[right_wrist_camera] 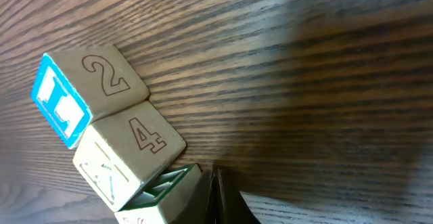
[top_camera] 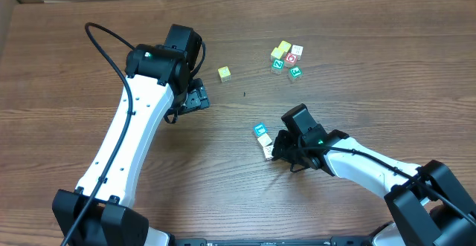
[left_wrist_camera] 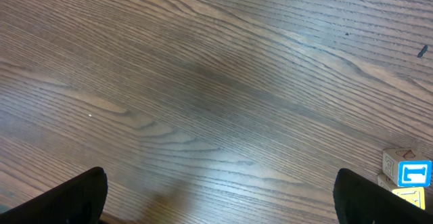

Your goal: Flip 3 blocks

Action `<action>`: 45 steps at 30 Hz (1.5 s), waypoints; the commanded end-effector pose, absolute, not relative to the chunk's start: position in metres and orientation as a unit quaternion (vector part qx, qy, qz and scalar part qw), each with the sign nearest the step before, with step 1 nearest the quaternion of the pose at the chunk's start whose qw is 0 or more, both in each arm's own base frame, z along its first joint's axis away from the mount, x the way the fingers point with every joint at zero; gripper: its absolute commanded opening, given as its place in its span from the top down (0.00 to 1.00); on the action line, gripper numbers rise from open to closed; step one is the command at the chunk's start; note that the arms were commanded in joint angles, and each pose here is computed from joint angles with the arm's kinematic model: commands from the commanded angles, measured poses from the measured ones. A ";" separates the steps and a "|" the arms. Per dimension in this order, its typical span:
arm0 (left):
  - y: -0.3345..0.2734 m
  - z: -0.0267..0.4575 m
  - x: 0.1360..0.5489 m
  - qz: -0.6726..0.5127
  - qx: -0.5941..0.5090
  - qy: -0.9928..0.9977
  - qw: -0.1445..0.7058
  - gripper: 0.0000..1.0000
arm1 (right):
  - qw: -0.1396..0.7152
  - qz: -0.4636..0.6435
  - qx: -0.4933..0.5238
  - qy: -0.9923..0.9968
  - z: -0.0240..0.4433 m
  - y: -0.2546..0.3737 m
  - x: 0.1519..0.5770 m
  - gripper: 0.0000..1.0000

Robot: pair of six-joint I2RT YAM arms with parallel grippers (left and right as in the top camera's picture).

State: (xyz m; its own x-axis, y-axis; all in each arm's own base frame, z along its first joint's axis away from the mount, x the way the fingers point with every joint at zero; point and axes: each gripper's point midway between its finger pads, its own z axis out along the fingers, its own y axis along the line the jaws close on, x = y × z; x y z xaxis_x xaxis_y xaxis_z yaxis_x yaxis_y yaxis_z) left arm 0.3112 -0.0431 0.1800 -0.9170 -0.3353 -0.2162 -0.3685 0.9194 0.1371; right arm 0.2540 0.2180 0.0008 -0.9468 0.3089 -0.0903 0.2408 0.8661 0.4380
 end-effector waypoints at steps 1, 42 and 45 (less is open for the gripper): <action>-0.041 0.177 0.312 0.099 -0.184 0.973 0.095 0.00 | 0.069 0.216 0.159 0.961 -0.002 0.217 0.250 0.96; -0.041 0.177 0.312 0.099 -0.184 0.973 0.095 0.00 | 0.164 0.226 0.078 0.957 0.012 0.223 0.285 0.96; -0.041 0.177 0.312 0.099 -0.184 0.973 0.095 0.01 | 0.156 0.233 0.075 0.957 0.012 0.225 0.282 0.96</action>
